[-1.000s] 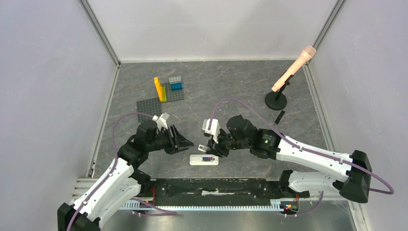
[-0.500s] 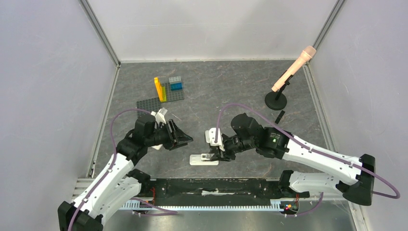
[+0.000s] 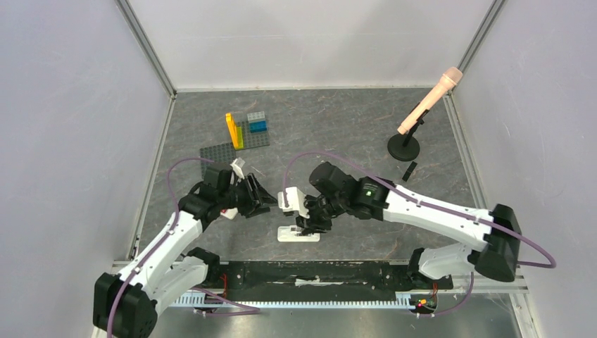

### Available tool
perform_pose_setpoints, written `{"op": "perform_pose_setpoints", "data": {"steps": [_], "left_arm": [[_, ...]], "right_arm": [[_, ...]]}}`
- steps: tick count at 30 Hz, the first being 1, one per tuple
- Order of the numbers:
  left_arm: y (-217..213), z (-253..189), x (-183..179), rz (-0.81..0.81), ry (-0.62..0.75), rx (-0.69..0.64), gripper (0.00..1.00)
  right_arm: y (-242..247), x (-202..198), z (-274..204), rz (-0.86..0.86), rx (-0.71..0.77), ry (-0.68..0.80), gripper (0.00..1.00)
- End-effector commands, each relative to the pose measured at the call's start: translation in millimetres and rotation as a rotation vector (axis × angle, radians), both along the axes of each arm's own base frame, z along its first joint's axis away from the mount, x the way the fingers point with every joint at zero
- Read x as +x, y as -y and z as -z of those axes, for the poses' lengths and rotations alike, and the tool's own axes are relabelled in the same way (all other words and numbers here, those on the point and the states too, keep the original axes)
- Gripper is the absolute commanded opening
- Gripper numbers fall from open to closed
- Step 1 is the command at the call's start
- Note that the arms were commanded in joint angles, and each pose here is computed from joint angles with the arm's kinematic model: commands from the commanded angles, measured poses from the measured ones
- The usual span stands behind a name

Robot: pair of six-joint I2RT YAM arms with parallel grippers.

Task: Load the batteries into the remote control
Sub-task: Load the battery cover into the remote control.

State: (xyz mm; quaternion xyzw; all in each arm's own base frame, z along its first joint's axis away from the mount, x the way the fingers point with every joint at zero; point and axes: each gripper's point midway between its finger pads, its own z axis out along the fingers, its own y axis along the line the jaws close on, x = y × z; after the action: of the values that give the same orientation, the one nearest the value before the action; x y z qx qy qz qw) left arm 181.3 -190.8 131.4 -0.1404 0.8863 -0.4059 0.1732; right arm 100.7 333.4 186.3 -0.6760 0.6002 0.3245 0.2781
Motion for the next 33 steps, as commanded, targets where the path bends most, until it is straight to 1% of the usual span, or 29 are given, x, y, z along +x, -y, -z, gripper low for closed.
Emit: {"op": "perform_pose_setpoints", "data": {"steps": [1,6,13,20,24,33], "left_arm": [[-12,3,21,-0.012,0.071,0.107,0.54],[-41,23,36,-0.108,0.049,0.263,0.54],[-71,38,48,-0.21,0.016,0.32,0.54],[-84,34,53,-0.22,0.053,0.394,0.54],[-91,34,53,-0.234,0.048,0.427,0.54],[-90,38,53,-0.239,0.038,0.415,0.54]], "right_arm": [[-5,11,19,0.025,-0.102,0.039,0.13],[-10,18,56,0.057,-0.217,0.042,0.13],[-15,32,100,0.094,-0.385,0.077,0.11],[-22,50,112,0.113,-0.473,0.126,0.1],[-18,51,116,0.108,-0.503,0.13,0.1],[-8,46,112,0.092,-0.513,0.128,0.09]]}}
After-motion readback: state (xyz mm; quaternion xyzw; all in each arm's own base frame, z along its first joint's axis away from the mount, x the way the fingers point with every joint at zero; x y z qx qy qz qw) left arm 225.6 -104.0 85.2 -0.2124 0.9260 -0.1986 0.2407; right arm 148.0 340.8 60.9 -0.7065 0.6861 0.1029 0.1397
